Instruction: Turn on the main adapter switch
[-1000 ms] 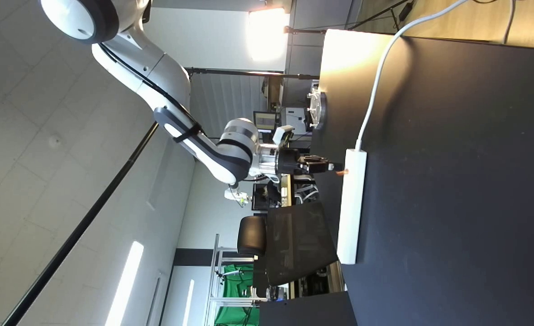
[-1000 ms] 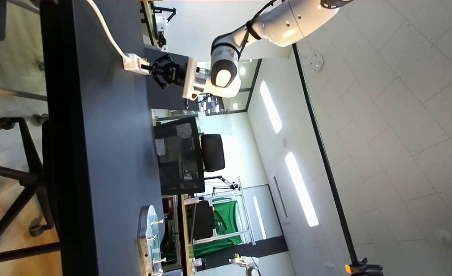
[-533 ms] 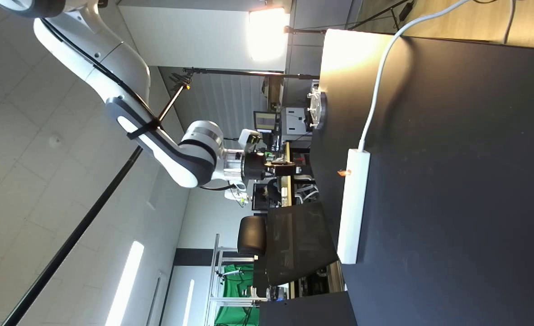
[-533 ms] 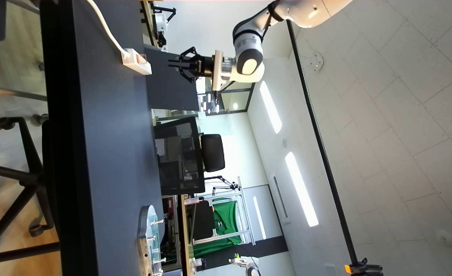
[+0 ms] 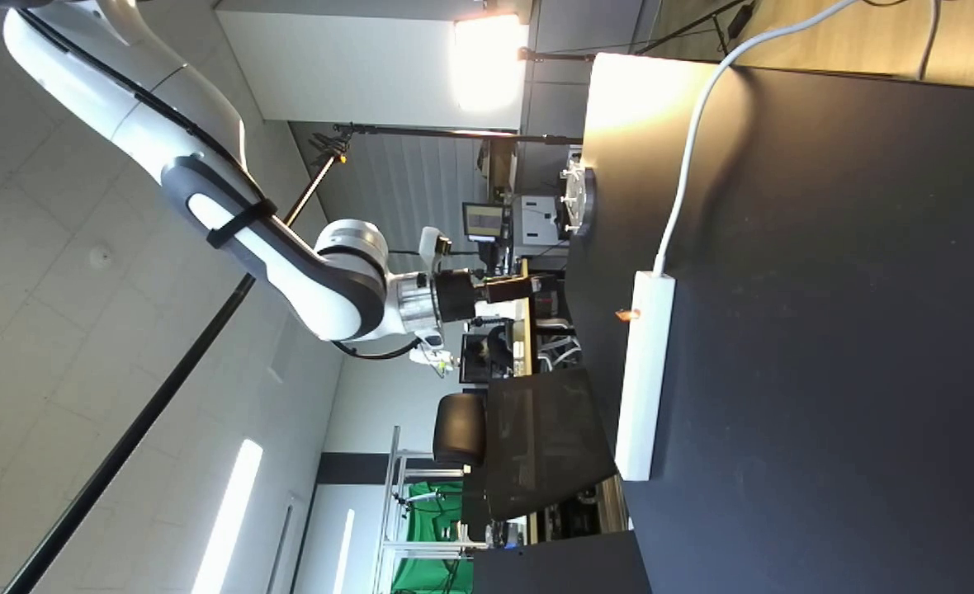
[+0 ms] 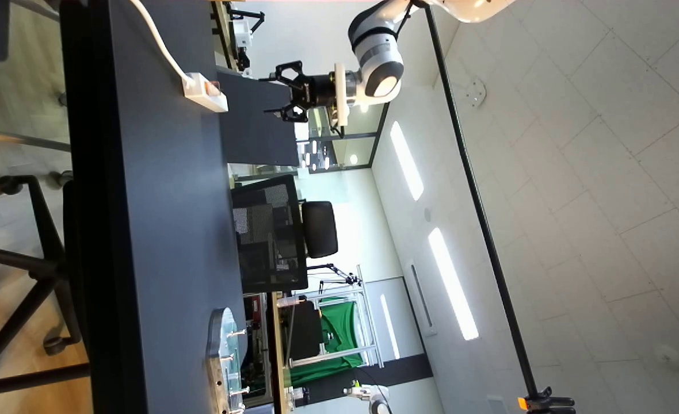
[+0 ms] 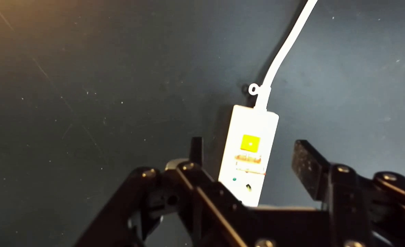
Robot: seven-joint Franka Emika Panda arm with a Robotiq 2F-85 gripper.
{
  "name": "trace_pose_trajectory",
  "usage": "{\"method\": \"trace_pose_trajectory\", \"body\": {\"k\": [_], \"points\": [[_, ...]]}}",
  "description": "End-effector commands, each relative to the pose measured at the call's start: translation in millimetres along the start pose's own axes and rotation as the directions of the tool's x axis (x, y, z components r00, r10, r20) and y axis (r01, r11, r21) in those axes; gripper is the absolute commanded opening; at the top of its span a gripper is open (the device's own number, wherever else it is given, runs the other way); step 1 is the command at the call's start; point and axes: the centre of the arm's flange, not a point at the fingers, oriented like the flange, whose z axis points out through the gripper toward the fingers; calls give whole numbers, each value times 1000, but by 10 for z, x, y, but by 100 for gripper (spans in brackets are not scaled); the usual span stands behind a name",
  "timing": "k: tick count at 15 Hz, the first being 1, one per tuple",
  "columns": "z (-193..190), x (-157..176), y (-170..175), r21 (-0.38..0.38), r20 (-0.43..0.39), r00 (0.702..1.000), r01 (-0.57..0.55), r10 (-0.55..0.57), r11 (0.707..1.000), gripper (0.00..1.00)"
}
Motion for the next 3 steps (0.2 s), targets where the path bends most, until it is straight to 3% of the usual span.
{"method": "trace_pose_trajectory", "body": {"k": [1,3], "points": [[22,5,-16,-1,5,1000,3,-3,1000,76],[43,13,-21,2,5,1000,5,-5,1000,89]]}}
